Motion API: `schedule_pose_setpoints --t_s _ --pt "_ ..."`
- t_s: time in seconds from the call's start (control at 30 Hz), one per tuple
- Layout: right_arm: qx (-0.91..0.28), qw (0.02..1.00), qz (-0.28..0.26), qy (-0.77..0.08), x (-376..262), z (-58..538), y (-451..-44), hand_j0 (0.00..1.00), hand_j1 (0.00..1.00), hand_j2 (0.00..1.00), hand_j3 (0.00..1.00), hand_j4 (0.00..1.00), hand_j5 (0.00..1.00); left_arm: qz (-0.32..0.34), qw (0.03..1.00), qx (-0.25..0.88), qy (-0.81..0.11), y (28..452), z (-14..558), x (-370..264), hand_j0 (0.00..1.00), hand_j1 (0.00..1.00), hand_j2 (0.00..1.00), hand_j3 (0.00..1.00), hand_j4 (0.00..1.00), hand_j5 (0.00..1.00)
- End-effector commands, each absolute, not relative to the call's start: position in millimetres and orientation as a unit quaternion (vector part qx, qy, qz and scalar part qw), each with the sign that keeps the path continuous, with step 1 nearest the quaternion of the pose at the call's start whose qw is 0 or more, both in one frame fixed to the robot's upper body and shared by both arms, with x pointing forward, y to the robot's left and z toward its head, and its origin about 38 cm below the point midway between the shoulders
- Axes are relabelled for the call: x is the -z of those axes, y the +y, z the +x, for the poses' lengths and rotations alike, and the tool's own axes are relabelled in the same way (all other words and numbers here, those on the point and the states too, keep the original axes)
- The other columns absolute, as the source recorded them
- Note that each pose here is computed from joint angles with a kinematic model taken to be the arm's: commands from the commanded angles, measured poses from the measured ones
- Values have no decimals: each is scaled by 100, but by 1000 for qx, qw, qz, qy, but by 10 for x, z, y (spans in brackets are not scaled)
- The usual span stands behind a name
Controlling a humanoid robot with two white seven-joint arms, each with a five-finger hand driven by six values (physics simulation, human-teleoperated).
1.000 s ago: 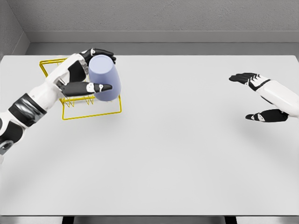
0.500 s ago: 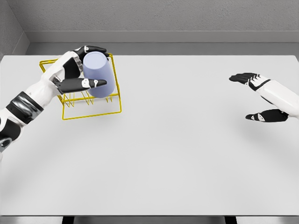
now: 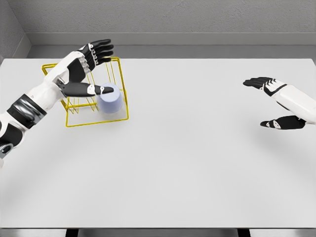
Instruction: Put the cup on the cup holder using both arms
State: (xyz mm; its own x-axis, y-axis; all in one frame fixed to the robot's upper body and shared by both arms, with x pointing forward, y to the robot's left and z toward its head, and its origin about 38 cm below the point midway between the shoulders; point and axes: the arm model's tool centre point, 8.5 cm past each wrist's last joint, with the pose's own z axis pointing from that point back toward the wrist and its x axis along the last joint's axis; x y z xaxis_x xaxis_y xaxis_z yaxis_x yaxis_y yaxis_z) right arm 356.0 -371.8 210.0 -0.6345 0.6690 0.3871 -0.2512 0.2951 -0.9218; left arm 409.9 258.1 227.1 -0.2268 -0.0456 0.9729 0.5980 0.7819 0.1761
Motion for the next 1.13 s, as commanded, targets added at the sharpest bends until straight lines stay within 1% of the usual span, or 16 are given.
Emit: schedule_pose_setpoints --t_s 0.0,0.43,0.63,0.73,0.9,1.1 --pt "-572 402 -148 -700 -2101 3558 -3725 100 100 100 100 100 100 -188 593 271 -735 2583 4098 -2275 100 100 100 100 100 100" --pt "-572 402 -148 -700 -2101 3558 -3725 100 100 100 100 100 100 -193 564 278 -753 2560 4055 -2401 100 100 100 100 100 100" --pt "-572 403 -148 -699 -2095 3555 -3725 100 100 100 100 100 100 -201 531 273 -777 2569 4013 -2477 100 100 100 100 100 100" --pt "-572 403 -148 -699 -2095 3555 -3725 100 100 100 100 100 100 -192 517 282 -785 2722 3894 -2483 100 100 100 100 100 100" --pt "-572 404 -147 -699 -2090 3552 -3726 100 100 100 100 100 100 -156 510 305 -789 3090 3760 -2539 100 100 100 100 100 100" --pt "-572 404 -147 -699 -2090 3552 -3726 100 100 100 100 100 100 -135 500 323 -792 3349 3618 -2572 100 100 100 100 100 100"
